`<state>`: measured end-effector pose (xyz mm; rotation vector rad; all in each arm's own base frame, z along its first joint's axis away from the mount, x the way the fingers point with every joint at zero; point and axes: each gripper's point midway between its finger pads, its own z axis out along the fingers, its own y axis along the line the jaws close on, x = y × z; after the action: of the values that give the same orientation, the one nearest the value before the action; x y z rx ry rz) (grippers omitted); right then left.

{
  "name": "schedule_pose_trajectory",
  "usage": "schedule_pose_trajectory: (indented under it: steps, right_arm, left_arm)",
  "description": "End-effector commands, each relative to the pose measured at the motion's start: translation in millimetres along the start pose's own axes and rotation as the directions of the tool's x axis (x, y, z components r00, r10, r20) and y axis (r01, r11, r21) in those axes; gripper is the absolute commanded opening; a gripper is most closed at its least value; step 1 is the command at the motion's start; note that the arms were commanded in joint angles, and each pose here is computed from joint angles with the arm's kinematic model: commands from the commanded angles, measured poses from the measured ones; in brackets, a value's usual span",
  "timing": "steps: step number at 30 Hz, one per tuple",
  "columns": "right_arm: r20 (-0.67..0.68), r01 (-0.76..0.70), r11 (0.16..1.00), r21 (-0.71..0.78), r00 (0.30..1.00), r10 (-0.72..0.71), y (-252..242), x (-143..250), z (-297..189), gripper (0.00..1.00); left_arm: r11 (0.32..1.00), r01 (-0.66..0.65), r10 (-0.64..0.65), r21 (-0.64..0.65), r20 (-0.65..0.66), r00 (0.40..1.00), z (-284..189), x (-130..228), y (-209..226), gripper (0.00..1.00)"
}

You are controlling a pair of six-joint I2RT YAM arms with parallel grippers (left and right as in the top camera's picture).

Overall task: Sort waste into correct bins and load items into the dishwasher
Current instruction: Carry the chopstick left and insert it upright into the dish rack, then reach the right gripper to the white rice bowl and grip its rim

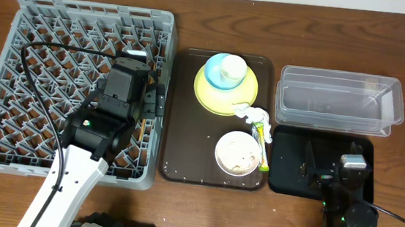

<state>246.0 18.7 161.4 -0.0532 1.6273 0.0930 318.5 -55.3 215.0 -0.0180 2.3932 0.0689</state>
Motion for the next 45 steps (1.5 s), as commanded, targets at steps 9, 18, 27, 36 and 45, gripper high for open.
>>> schedule_pose_trajectory:
  steps: [9,18,27,36,45]
  right_arm:
    - [-0.160,-0.356,0.829,-0.432,0.935,0.318,78.4,-8.7,-21.8,0.99]
    - [-0.296,-0.311,0.910,-0.273,0.928,0.228,61.8,-62.8,-32.8,0.99]
    - [-0.825,-0.237,0.969,-0.073,0.560,0.075,40.5,-51.4,-30.3,0.99]
    - [-0.976,-0.498,0.866,-0.051,0.207,0.061,84.9,-21.4,-1.6,0.82]
    - [-0.983,-0.365,0.929,-0.061,0.182,0.007,133.9,39.9,8.5,0.34]
  left_arm:
    - [1.000,0.011,-0.011,0.005,0.001,1.000,-0.4,-1.4,-0.6,0.91]
    - [1.000,0.011,-0.011,0.005,0.001,1.000,-0.4,-1.4,-0.6,0.91]
    - [1.000,0.011,-0.011,0.005,0.001,1.000,-0.4,-1.4,-0.6,0.91]
    - [1.000,0.011,-0.011,0.005,0.001,1.000,-0.4,-1.4,-0.6,0.92]
    - [1.000,0.011,-0.011,0.005,0.001,1.000,-0.4,-1.4,-0.6,0.92]
